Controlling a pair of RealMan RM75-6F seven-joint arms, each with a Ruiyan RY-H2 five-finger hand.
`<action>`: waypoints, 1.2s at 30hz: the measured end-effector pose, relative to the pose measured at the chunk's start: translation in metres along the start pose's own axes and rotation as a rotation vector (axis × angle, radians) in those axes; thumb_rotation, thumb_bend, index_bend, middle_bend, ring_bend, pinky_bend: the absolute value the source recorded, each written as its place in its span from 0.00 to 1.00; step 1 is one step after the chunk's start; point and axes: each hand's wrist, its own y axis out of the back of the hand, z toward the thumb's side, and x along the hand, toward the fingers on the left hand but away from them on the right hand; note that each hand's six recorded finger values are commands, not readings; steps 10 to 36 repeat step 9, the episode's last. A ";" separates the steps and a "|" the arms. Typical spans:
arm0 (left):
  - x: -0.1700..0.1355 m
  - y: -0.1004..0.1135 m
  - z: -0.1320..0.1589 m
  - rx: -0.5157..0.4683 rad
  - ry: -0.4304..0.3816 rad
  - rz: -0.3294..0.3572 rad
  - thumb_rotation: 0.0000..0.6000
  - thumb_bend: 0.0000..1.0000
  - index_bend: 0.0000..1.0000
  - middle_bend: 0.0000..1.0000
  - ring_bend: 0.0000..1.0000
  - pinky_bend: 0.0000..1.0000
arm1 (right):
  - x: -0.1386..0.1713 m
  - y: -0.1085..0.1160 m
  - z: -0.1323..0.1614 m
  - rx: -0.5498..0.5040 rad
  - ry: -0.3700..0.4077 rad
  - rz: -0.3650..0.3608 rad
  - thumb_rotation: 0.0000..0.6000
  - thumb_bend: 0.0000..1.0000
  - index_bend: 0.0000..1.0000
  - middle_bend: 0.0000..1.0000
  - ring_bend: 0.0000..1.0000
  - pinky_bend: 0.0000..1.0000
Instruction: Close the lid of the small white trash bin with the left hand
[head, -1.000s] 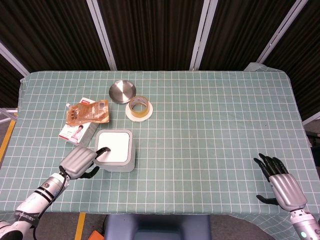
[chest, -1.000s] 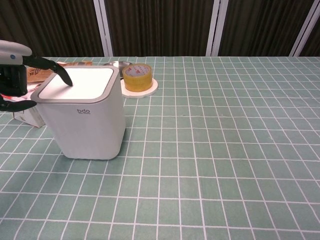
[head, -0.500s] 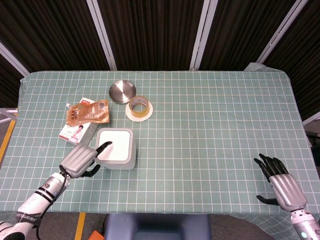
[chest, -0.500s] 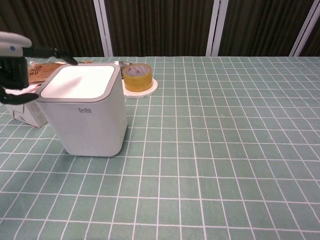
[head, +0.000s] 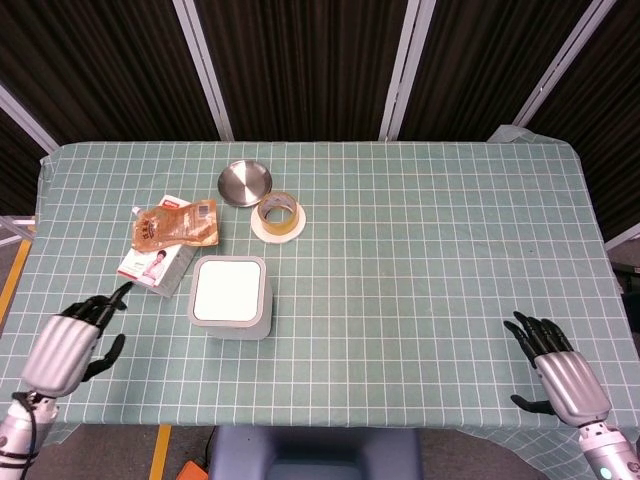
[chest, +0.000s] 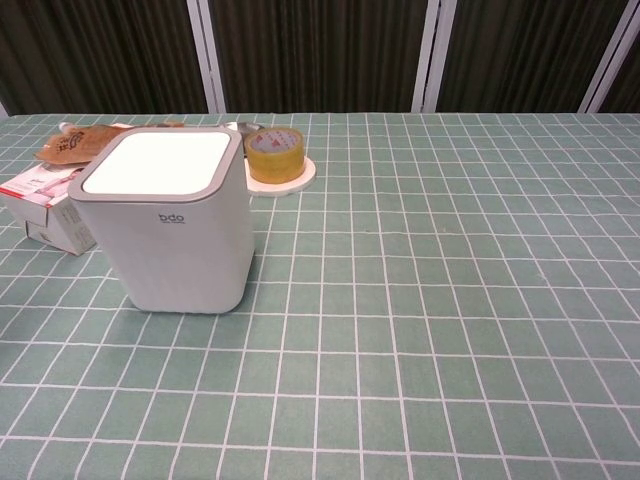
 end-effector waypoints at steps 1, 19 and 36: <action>-0.009 -0.007 -0.009 -0.004 0.025 0.004 1.00 0.45 0.04 0.00 0.00 0.00 | 0.000 -0.001 0.001 0.001 0.001 0.000 1.00 0.12 0.00 0.00 0.00 0.00; -0.056 -0.039 -0.047 -0.075 0.139 0.001 1.00 0.45 0.04 0.00 0.00 0.00 | 0.000 -0.003 0.004 0.007 -0.006 0.007 1.00 0.12 0.00 0.00 0.00 0.00; -0.056 -0.039 -0.047 -0.075 0.139 0.001 1.00 0.45 0.04 0.00 0.00 0.00 | 0.000 -0.003 0.004 0.007 -0.006 0.007 1.00 0.12 0.00 0.00 0.00 0.00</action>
